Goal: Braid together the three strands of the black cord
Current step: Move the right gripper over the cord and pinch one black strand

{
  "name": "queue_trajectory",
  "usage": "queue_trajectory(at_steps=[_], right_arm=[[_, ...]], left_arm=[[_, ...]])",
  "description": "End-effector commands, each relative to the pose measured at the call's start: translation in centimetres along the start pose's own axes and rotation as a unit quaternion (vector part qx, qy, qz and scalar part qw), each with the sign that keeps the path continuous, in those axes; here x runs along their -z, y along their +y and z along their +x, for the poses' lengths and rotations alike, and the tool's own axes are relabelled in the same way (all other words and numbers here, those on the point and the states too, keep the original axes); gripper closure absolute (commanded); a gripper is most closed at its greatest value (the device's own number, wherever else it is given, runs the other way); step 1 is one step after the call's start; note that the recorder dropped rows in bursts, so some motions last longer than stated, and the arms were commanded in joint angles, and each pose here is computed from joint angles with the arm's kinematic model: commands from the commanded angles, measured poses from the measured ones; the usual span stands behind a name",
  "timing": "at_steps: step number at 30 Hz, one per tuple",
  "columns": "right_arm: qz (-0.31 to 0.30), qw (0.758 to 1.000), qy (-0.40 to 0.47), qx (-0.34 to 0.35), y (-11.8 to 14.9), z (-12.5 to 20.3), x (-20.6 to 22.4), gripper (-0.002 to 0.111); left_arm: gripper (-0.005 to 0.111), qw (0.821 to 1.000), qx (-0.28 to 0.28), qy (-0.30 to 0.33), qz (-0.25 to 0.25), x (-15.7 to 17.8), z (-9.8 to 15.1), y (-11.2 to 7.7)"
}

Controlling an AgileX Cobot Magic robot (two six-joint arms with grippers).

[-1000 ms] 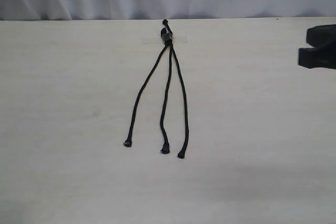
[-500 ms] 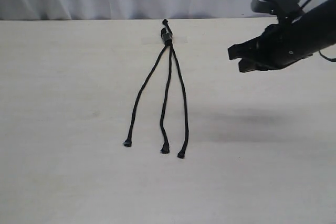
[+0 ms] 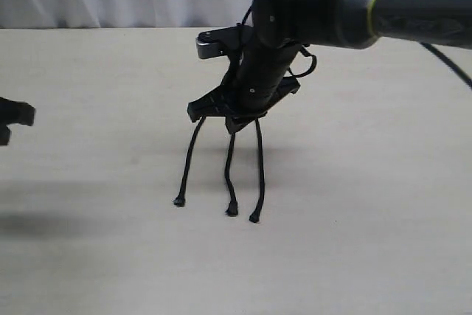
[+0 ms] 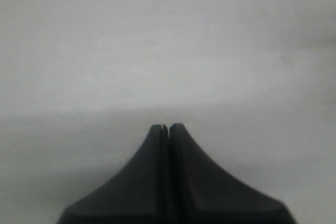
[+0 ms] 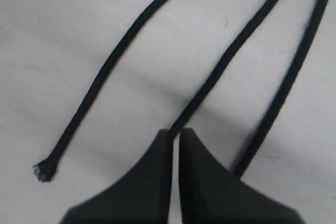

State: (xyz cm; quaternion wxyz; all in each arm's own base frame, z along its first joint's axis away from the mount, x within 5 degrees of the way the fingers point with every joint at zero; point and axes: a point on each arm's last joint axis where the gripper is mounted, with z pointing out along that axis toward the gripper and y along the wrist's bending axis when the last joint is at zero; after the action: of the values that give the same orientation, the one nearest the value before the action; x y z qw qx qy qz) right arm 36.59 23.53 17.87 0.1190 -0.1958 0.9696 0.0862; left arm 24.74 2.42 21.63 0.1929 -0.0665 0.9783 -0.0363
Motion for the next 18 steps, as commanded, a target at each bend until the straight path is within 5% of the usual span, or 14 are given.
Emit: queue_trajectory(at_steps=[1, 8, 15, 18], right_arm=[[0.009, 0.999, 0.026, -0.020, 0.6, -0.7, -1.9, 0.096], [0.014, 0.998, 0.054, -0.023, 0.5, -0.5, -4.0, 0.067], [0.023, 0.995, 0.091, -0.037, 0.1, 0.3, -6.5, 0.068], [0.027, 0.993, 0.113, -0.037, 0.0, 0.8, -6.9, 0.086]], left_arm=[[0.107, 0.998, -0.023, 0.039, 0.031, -2.9, -0.2, -2.2], [0.107, 0.996, -0.075, 0.012, 0.047, -3.2, -0.3, -5.1], [0.107, 0.995, -0.089, 0.001, 0.053, -3.2, -0.3, -6.0], [0.107, 0.995, -0.089, 0.001, 0.053, -3.2, -0.3, -6.0]])
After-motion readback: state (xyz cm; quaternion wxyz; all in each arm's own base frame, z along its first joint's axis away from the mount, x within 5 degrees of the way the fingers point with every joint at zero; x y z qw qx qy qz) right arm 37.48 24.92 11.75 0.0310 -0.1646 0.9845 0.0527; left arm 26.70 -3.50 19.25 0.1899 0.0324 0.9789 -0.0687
